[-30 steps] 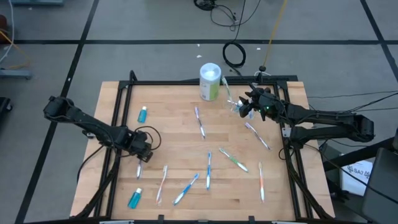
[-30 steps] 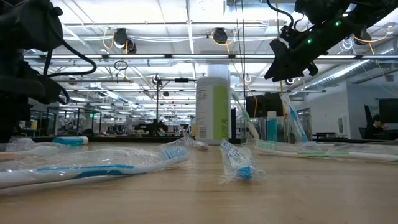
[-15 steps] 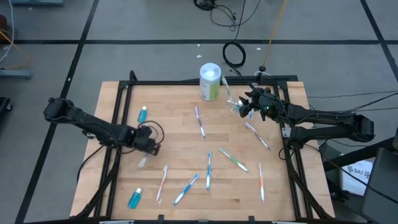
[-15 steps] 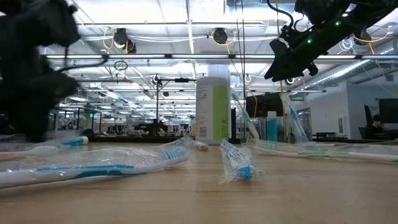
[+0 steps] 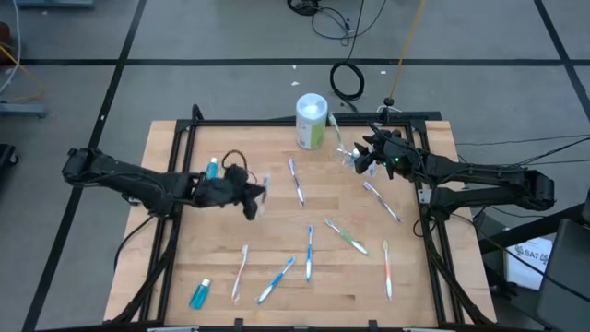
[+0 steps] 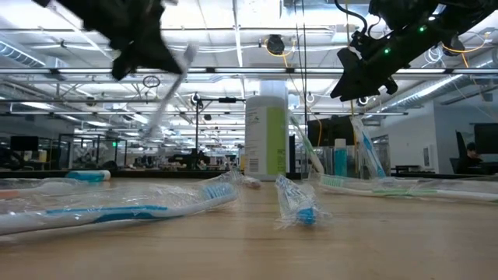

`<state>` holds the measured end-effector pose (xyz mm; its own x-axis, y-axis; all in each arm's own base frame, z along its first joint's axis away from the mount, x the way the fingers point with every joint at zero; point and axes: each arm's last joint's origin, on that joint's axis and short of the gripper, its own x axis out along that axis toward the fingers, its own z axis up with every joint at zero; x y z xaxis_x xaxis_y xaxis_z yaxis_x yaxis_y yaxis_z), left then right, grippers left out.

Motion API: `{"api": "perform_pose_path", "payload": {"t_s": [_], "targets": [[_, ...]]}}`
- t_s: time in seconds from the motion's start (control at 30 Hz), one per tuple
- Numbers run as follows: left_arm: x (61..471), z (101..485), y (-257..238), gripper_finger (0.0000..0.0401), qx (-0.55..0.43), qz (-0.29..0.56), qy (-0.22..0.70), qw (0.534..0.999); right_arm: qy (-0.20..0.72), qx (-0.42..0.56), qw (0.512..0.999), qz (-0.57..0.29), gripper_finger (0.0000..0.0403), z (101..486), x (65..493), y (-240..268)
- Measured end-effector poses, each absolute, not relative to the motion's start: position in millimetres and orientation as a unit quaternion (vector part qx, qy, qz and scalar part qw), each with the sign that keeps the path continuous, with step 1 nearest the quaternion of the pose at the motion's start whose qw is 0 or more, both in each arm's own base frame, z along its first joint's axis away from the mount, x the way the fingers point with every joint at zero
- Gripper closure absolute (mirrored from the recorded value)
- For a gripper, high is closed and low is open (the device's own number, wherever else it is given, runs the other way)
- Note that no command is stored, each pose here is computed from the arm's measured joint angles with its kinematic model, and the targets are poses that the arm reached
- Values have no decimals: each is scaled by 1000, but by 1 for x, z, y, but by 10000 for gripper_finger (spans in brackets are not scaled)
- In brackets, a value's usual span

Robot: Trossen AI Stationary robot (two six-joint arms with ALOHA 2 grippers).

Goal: Pick & Place toothbrushing station
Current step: Put the bottom purple toothbrush into the transparent organizer

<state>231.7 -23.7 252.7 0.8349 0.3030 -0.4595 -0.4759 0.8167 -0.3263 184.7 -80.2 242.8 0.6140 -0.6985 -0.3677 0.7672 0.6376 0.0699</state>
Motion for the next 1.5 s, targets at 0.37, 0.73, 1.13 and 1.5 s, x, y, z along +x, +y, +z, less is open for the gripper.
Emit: {"api": "perform_pose_path", "payload": {"t_s": [0.37, 0.73, 1.13, 1.5], "targets": [[255, 294, 16, 395, -86, 151, -8, 985, 155, 111, 891, -411, 231, 243, 185, -80], [301, 264, 63, 397, -66, 120, -114, 984, 155, 111, 891, -411, 235, 243, 185, -80], [381, 237, 114, 398, -24, 123, -93, 988, 155, 110, 891, -412, 232, 243, 185, -80], [442, 208, 134, 397, 41, 180, -42, 982, 162, 95, 893, -410, 232, 243, 185, -80]]}}
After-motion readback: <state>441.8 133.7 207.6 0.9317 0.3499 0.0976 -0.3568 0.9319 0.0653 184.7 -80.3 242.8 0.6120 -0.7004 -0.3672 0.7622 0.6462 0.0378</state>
